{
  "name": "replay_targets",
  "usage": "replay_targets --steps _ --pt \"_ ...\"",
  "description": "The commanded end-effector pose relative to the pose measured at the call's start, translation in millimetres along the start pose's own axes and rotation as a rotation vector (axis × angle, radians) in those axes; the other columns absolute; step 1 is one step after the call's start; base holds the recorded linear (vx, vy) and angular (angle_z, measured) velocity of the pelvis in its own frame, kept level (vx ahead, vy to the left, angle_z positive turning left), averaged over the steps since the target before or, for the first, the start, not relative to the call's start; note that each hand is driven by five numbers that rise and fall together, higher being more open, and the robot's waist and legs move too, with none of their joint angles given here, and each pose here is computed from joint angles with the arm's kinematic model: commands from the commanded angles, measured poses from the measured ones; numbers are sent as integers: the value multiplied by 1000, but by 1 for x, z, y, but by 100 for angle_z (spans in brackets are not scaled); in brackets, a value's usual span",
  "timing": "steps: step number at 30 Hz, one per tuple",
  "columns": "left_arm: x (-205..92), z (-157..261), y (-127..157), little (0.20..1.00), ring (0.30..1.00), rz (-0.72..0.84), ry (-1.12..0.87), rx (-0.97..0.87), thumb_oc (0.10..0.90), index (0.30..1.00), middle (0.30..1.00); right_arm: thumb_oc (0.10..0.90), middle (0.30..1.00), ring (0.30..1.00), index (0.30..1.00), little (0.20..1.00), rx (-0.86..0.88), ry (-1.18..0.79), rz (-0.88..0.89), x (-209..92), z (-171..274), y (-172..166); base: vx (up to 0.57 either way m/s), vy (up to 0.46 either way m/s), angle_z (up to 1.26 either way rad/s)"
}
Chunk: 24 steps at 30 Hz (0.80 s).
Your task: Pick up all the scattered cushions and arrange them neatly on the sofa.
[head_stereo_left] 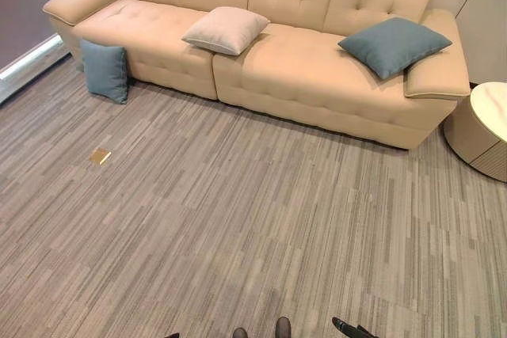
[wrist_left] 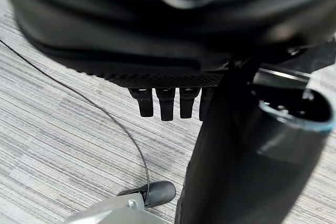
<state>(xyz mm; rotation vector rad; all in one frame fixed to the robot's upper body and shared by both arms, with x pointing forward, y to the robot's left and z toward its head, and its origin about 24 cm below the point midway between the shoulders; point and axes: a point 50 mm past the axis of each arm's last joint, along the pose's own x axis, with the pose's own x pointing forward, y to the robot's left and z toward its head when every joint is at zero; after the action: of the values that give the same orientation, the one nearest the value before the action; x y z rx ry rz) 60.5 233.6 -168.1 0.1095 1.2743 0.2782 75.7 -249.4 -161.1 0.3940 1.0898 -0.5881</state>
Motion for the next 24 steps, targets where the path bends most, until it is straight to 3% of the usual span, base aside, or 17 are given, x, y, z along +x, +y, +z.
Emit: replay_targets --steps 1,6,15,24 --pt "0 -3 12 900 900 33 19 109 800 900 900 800 900 900 900 900 -123 -98 16 2 29 2 42 -67 -1" --pt "1 6 3 900 900 -22 9 176 800 900 900 800 900 900 900 900 -227 -92 66 3 29 12 107 -144 -3" --pt "1 59 -25 900 900 -69 -216 340 800 900 900 800 900 900 900 900 -538 -116 149 3 32 36 90 -216 -25" --pt "-1 6 -25 900 900 -89 -62 340 800 900 900 800 900 900 900 900 -654 -82 137 3 24 30 455 82 -46"
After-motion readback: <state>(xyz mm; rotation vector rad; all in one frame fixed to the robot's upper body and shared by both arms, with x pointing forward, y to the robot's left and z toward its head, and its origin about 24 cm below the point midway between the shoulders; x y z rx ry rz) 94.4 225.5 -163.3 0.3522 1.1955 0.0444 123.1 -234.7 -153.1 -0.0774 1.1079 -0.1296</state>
